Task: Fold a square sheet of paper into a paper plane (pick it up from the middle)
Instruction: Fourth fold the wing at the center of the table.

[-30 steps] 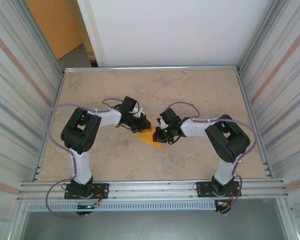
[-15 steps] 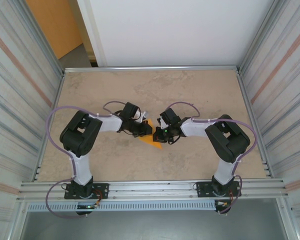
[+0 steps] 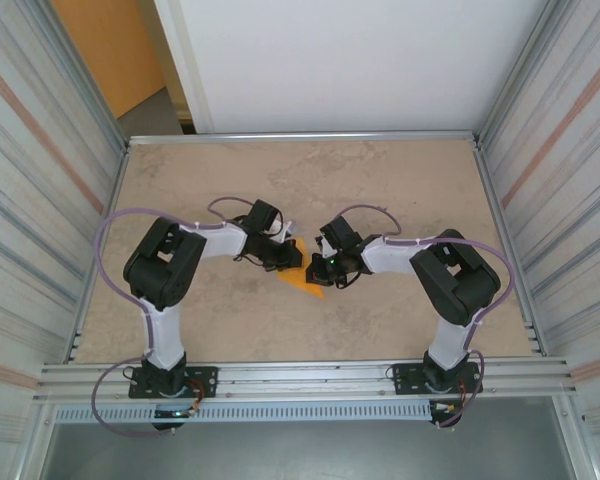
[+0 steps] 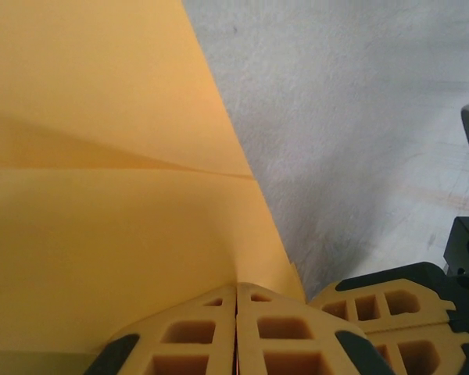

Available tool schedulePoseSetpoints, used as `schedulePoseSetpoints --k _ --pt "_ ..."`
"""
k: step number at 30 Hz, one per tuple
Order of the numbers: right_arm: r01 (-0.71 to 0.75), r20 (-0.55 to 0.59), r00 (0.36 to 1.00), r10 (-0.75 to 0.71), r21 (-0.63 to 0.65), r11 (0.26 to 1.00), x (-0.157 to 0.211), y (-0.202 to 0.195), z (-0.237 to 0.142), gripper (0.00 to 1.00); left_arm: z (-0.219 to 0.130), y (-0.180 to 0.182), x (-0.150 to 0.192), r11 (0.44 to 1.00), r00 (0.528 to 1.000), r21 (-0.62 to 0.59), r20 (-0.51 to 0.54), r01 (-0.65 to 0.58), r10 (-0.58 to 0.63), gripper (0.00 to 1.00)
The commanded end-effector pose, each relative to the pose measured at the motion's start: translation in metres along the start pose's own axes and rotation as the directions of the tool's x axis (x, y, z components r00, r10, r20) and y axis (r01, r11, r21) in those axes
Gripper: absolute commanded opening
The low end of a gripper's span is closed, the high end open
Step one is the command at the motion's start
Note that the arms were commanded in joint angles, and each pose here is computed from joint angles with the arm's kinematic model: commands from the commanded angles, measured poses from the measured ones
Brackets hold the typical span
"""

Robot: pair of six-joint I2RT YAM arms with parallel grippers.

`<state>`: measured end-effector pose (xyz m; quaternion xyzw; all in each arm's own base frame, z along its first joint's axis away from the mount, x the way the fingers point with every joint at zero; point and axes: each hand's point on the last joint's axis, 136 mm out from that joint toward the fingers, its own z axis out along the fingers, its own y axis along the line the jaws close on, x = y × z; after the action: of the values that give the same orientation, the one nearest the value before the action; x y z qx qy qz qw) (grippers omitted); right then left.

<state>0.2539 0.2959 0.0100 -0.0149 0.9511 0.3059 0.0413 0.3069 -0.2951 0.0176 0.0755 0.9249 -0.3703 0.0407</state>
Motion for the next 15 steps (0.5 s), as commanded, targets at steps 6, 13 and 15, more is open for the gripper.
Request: schedulePoseSetpoints --k 6,13,15 --pt "-0.155 -0.159 0.962 0.22 0.347 0.925 0.074 -0.102 0.011 0.05 -0.024 0.075 -0.034 0.979 0.991 -0.173 0.099 0.11 -0.094 0.1" --pt "-0.166 -0.148 0.963 0.224 0.325 0.931 0.071 -0.097 0.012 0.05 -0.048 0.101 -0.063 0.971 0.974 -0.168 0.179 0.172 -0.141 0.1" --pt "-0.167 -0.145 0.965 0.22 0.307 0.937 0.068 -0.092 0.013 0.06 -0.053 0.102 -0.069 0.97 0.973 -0.175 0.19 0.167 -0.134 0.1"
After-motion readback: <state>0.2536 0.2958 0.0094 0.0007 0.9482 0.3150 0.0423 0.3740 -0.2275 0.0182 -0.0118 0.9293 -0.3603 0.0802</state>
